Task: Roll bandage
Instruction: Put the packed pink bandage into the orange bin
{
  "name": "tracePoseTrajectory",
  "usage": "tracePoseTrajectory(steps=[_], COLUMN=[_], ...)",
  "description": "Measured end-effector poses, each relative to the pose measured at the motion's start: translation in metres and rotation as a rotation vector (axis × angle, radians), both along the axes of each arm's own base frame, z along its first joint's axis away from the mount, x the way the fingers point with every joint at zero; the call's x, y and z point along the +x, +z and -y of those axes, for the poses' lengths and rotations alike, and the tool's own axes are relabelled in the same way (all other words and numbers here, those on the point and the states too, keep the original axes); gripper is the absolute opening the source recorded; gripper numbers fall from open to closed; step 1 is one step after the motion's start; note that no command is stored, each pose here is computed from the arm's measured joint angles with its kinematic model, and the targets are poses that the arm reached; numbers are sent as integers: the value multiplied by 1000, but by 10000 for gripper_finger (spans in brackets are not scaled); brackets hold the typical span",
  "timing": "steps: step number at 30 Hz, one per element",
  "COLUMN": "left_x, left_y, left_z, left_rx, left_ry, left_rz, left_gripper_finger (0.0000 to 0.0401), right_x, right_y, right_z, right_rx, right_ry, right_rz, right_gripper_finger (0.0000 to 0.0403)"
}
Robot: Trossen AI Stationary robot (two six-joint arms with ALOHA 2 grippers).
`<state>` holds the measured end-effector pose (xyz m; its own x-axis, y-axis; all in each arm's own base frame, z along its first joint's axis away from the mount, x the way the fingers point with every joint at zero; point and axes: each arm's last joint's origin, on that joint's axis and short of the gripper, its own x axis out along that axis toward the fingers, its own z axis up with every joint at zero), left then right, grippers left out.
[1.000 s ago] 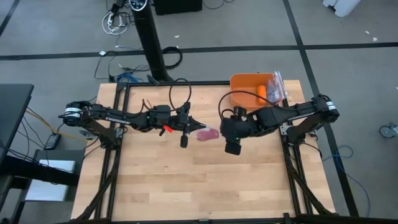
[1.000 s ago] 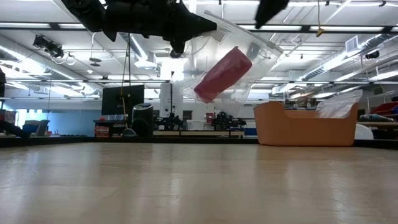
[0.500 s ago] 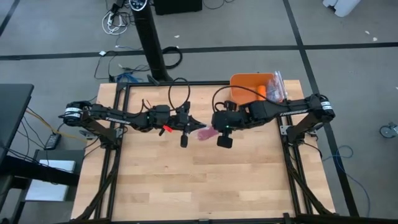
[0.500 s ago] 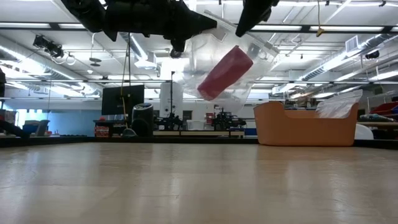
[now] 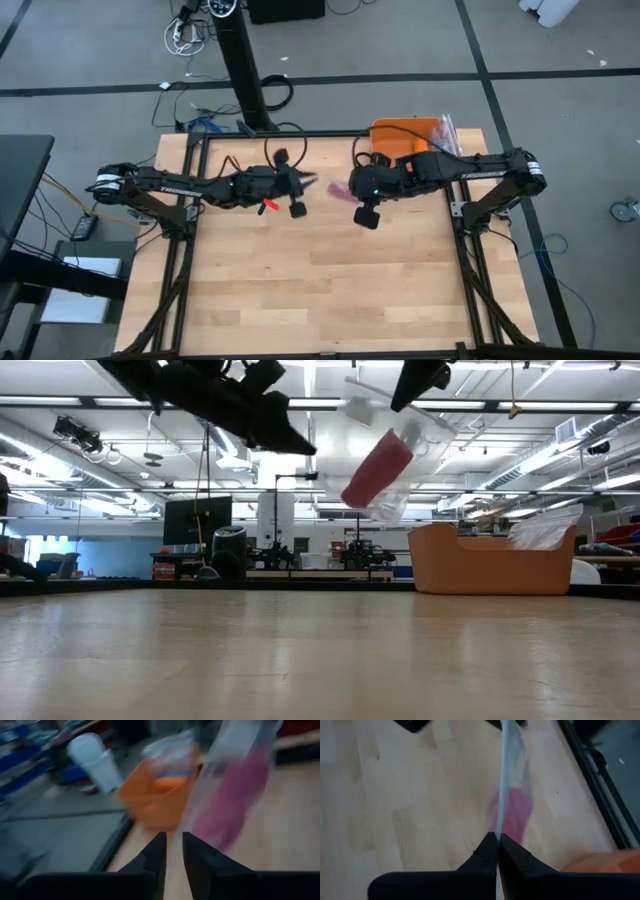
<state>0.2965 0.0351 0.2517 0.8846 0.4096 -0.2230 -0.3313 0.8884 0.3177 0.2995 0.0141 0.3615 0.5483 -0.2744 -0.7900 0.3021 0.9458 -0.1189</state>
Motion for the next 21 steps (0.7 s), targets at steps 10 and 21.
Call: tracePoseTrajectory(steps=[10, 21], left_x=[-29, -49], left_y=[-1, -31], left_z=[-2, -6], left_rx=[34, -97], left_ry=[38, -4], left_rz=[-6, 112], left_gripper_finger=[103, 104], right_x=[-43, -124], right_y=[24, 58], right_z=[67, 118], right_rx=[-6, 145], right_ry=[-342, -679], right_rz=[46, 59], right_gripper_finger=[1, 0])
